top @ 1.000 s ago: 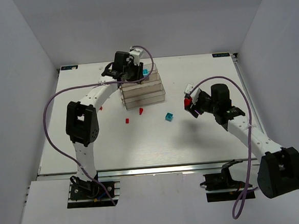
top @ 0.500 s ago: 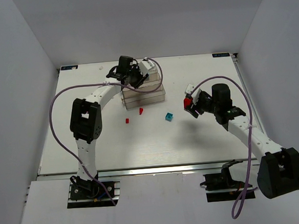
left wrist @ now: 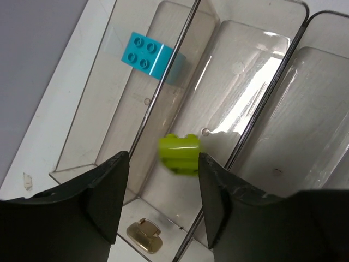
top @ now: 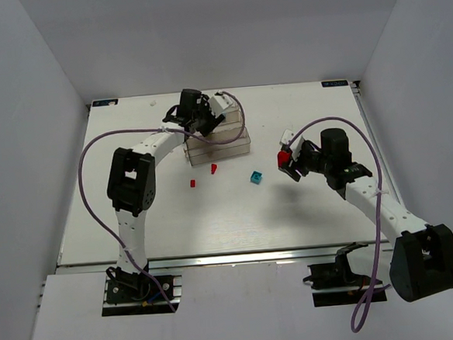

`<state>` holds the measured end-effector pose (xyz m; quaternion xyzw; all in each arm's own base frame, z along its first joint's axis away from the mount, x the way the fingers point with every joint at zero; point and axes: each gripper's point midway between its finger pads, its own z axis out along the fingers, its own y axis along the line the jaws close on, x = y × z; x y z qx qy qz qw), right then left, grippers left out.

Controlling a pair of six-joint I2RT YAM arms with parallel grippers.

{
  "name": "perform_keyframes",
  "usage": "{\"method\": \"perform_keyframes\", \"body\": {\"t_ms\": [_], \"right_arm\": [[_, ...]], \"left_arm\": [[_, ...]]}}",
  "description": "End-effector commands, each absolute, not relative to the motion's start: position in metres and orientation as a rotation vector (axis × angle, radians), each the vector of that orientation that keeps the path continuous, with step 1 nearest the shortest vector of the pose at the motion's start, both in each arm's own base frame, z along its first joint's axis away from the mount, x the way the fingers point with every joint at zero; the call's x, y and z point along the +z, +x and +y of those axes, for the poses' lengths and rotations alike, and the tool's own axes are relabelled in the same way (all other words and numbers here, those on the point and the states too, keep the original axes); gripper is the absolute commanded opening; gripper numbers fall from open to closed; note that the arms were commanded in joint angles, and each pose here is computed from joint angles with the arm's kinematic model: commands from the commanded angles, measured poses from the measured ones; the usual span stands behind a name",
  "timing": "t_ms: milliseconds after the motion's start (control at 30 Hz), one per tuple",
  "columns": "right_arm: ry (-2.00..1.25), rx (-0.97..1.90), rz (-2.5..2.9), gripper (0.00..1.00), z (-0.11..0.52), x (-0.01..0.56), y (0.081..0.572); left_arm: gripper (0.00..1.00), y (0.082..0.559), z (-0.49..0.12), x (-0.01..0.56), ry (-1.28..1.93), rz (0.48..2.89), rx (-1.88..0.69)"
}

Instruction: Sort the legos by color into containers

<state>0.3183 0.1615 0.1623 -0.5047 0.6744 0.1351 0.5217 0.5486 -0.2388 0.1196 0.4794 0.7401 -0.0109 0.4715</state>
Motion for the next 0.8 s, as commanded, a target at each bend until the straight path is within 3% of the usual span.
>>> {"method": "perform_keyframes", "body": {"t_ms": [0, 100, 300, 400, 433, 467, 500, 533, 567, 600, 633, 667, 700, 767], "right_arm": [[-1.242, 0.352, 1.557, 0.0, 0.167, 0.169, 0.311], [-1.268, 0.369, 1.541, 0.0, 0.17, 0.169, 0.308], [-1.323, 0.407, 1.494, 0.0, 0.182, 0.173, 0.31], [-1.368, 0.444, 1.484, 0.0, 0.204, 0.185, 0.329], [-1.377, 0.443, 1.494, 0.0, 0.209, 0.188, 0.338], [-1.42, 0.478, 1.513, 0.0, 0.223, 0.185, 0.335], [-1.422, 0.475, 1.512, 0.0, 0.236, 0.195, 0.356], [-1.421, 0.504, 1.564, 0.0, 0.25, 0.19, 0.356], [-1.408, 0.513, 1.58, 0.0, 0.257, 0.193, 0.363], [-1.398, 0.529, 1.598, 0.0, 0.27, 0.193, 0.375], [-1.295, 0.515, 1.679, 0.0, 0.272, 0.192, 0.39], [-1.242, 0.501, 1.723, 0.0, 0.276, 0.189, 0.399], [-1.202, 0.495, 1.749, 0.0, 0.284, 0.19, 0.413], [-1.084, 0.496, 1.876, 0.0, 0.288, 0.174, 0.428]], "left_arm": [[0.77, 0.555, -0.231, 0.13, 1.102, 1.814, 0.028], [0.82, 0.557, -0.229, 0.136, 1.071, 1.818, 0.037], [0.83, 0.553, -0.231, 0.179, 0.949, 1.804, -0.012], [0.58, 0.538, -0.225, 0.214, 0.653, 1.878, -0.126], [0.43, 0.538, -0.211, 0.222, 0.521, 1.912, -0.124], [0.14, 0.526, -0.2, 0.225, 0.315, 2.002, -0.194], [0.06, 0.518, -0.185, 0.224, 0.226, 2.048, -0.168], [0.05, 0.504, -0.171, 0.235, 0.117, 2.068, -0.2], [0.09, 0.492, -0.169, 0.237, 0.102, 2.07, -0.219], [0.18, 0.471, -0.155, 0.203, 0.078, 2.143, -0.212], [0.35, 0.464, -0.154, 0.21, 0.013, 2.096, -0.252], [0.73, 0.448, -0.134, 0.24, -0.066, 2.017, -0.265], [0.82, 0.428, -0.125, 0.213, -0.116, 2.058, -0.25], [0.92, 0.405, -0.112, 0.234, -0.215, 1.97, -0.304]]}}
